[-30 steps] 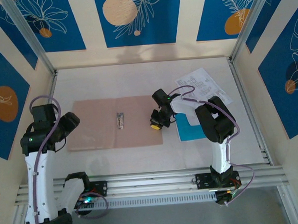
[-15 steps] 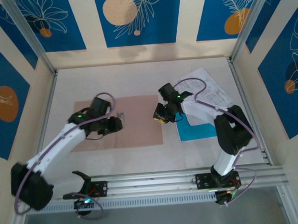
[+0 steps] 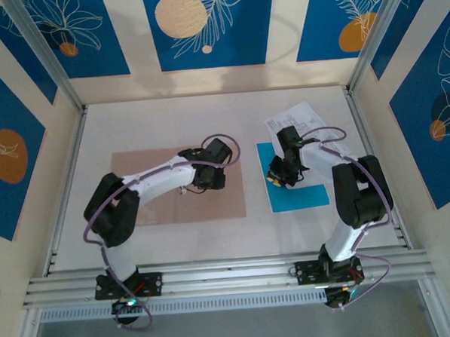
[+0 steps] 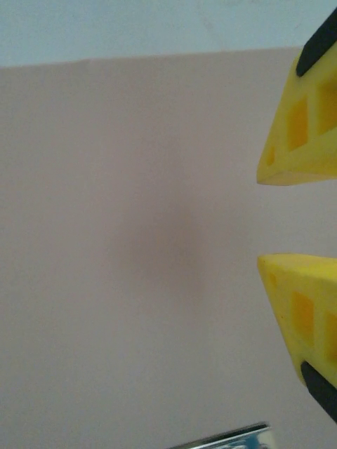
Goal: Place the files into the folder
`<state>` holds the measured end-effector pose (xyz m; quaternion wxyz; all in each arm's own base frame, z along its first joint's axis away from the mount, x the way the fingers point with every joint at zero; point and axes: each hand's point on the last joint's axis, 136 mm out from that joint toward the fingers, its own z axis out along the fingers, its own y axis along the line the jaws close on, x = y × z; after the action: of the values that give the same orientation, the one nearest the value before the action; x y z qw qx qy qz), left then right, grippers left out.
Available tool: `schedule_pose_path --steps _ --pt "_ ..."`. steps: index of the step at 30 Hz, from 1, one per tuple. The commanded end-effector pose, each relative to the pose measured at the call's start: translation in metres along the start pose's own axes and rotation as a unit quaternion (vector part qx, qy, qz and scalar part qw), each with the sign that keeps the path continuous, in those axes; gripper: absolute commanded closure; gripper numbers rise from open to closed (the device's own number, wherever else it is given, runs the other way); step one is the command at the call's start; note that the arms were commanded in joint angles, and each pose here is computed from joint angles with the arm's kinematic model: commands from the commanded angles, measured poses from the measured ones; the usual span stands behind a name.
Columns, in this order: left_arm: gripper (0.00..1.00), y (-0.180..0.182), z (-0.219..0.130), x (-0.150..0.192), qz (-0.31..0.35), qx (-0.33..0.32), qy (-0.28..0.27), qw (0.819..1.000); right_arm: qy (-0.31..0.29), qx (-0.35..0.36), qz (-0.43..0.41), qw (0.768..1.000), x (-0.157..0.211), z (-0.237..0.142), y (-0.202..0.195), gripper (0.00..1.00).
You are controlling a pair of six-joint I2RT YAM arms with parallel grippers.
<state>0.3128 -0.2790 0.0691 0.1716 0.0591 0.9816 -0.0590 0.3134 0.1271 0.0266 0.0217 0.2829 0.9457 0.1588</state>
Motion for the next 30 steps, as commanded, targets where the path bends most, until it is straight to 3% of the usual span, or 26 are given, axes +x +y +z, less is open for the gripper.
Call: schedule_pose_path --steps 1,12,30 --pt "0.70 0.012 0.021 0.004 0.043 -0.059 0.012 0.997 0.019 0.034 -0.006 0.999 0.002 0.006 -0.012 0.78" --pt "0.76 -0.044 0.070 0.034 0.103 -0.033 0.044 0.993 0.070 0.026 -0.016 0.997 0.014 0.018 -0.012 0.80" --pt "0.78 -0.108 0.084 0.031 0.106 0.028 0.044 0.993 0.077 -0.006 -0.009 0.997 0.020 0.012 -0.007 0.80"
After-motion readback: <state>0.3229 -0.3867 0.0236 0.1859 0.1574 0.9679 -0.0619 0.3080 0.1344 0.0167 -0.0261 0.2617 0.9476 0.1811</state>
